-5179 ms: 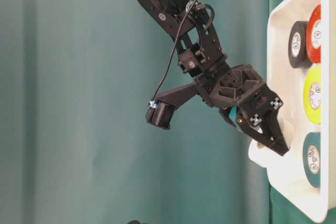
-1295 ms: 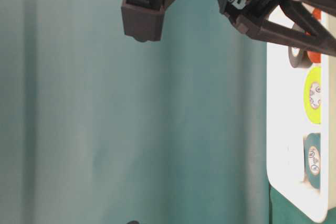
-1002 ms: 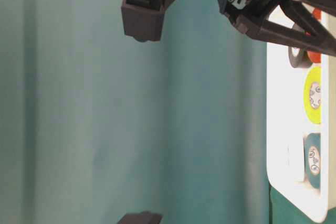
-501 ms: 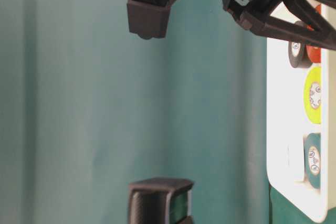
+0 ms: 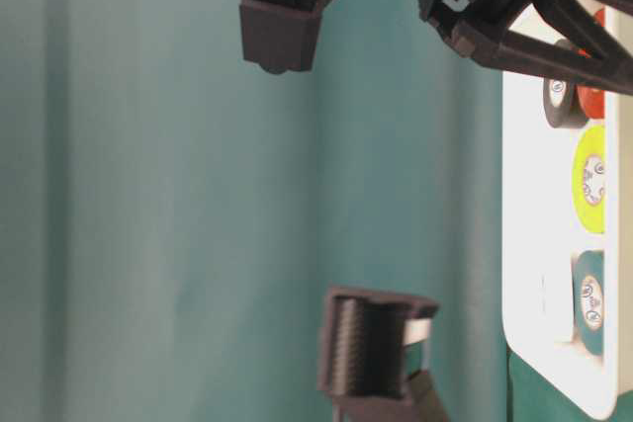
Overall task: Put the tape alternately from left to right into the white case.
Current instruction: 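Lower the left gripper into the blue tape roll's hole and grasp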
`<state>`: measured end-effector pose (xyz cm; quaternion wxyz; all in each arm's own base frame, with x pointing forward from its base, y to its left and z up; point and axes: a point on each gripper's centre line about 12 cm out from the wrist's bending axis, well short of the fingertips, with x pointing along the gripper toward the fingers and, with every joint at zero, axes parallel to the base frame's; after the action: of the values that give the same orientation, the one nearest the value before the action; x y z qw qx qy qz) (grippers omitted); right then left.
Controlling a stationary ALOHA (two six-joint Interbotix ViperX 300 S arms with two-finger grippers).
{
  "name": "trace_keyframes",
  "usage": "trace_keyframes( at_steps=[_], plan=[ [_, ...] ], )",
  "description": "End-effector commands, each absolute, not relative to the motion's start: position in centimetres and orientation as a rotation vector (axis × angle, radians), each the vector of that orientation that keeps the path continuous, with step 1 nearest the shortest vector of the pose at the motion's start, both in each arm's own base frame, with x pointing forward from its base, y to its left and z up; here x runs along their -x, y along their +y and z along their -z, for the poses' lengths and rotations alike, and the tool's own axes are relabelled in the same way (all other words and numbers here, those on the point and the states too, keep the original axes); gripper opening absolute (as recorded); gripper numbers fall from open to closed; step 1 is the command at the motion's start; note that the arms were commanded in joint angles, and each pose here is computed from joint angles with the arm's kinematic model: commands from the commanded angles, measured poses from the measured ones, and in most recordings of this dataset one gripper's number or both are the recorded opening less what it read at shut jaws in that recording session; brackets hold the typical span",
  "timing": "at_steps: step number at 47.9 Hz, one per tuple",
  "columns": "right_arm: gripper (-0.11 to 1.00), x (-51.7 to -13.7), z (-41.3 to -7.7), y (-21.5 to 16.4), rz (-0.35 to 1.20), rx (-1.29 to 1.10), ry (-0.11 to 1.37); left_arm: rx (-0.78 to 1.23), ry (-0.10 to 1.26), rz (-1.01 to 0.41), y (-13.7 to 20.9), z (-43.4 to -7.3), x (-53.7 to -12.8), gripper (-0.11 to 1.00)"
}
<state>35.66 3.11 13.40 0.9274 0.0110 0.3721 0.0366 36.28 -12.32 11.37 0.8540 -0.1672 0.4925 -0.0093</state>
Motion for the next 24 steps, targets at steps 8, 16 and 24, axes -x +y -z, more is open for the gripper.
trace_keyframes(
  at_steps=[8, 16, 24],
  plan=[
    [0.81, -35.8, -14.5, 3.3, -0.082, -0.022, 0.728, 0.337, 1.077, 0.012, -12.7, -11.1, -36.9, 0.85],
    [0.81, -35.8, -14.6, 3.3, -0.084, -0.023, 0.726, 0.332, 1.093, 0.003, -12.5, -10.7, -36.8, 0.84],
    [0.81, -35.9, -14.6, 3.3, -0.084, -0.021, 0.725, 0.328, 1.088, 0.006, -12.5, -10.8, -36.9, 0.78]
  ],
)
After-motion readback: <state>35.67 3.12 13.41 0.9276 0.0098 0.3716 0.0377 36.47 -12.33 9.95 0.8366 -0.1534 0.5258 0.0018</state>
